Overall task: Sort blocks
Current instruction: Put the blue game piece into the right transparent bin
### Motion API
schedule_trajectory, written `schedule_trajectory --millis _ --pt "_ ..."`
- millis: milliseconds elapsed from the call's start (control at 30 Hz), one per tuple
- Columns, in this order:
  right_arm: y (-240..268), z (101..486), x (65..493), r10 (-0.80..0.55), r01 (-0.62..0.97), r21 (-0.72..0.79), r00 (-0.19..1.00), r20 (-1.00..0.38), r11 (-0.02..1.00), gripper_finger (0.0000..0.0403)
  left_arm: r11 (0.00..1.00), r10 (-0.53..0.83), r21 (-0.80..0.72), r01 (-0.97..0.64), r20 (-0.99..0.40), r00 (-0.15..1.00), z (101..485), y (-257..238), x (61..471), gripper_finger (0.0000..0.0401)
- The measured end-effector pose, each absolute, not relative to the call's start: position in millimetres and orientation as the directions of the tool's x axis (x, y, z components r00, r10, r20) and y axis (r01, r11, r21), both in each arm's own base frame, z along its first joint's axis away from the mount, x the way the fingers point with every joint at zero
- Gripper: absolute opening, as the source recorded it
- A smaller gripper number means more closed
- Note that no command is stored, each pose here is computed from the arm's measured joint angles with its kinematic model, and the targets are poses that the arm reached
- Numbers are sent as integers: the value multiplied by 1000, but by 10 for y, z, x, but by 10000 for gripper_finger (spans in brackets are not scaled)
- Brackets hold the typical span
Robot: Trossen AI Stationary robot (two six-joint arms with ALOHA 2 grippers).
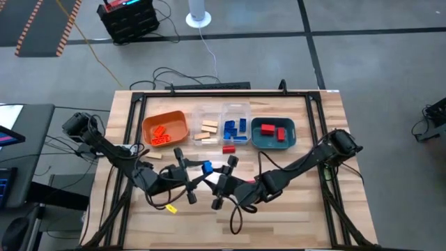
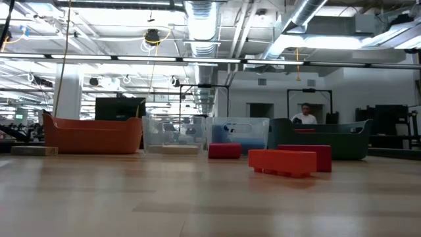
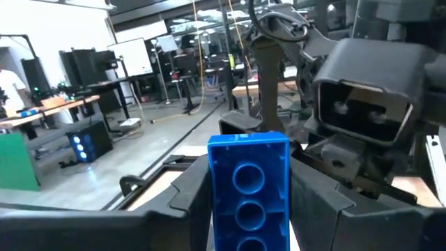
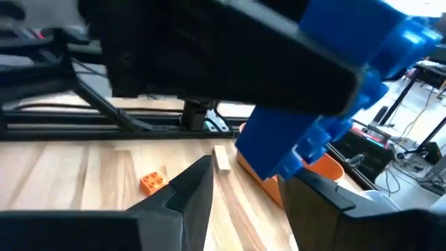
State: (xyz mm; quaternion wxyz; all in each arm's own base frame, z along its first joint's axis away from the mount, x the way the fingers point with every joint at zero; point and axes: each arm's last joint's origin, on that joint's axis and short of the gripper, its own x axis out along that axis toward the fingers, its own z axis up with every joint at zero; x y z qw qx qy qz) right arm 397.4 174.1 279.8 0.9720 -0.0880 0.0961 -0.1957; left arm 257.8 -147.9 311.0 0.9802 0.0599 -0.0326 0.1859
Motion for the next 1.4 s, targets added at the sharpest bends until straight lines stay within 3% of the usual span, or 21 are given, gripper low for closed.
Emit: schedule_trajectory --millis 567,767,900,967,1133,1400 --pt "1654 2885 4018 -450 432 -167 889 -83 886 191 924 349 127 -361 107 931 3150 -1518 2547 144" --pt "1643 2783 3989 -455 409 -248 874 -170 878 192 925 299 212 -316 106 948 3142 -1643 2464 144" --pt "1664 2690 3957 -266 214 -189 912 -314 958 192 920 216 331 -210 22 976 3017 -1781 2392 144" --pt "1665 2631 3936 -255 202 -176 895 -365 963 192 918 193 360 -169 -33 981 2937 -1835 2350 144" --pt "1827 2345 4021 -233 167 -199 895 -380 966 192 949 131 296 -108 -56 990 2648 -1871 2222 144" --pt "1923 1944 4166 -208 153 -168 896 -392 974 192 986 118 115 -123 51 992 2121 -1579 1975 144"
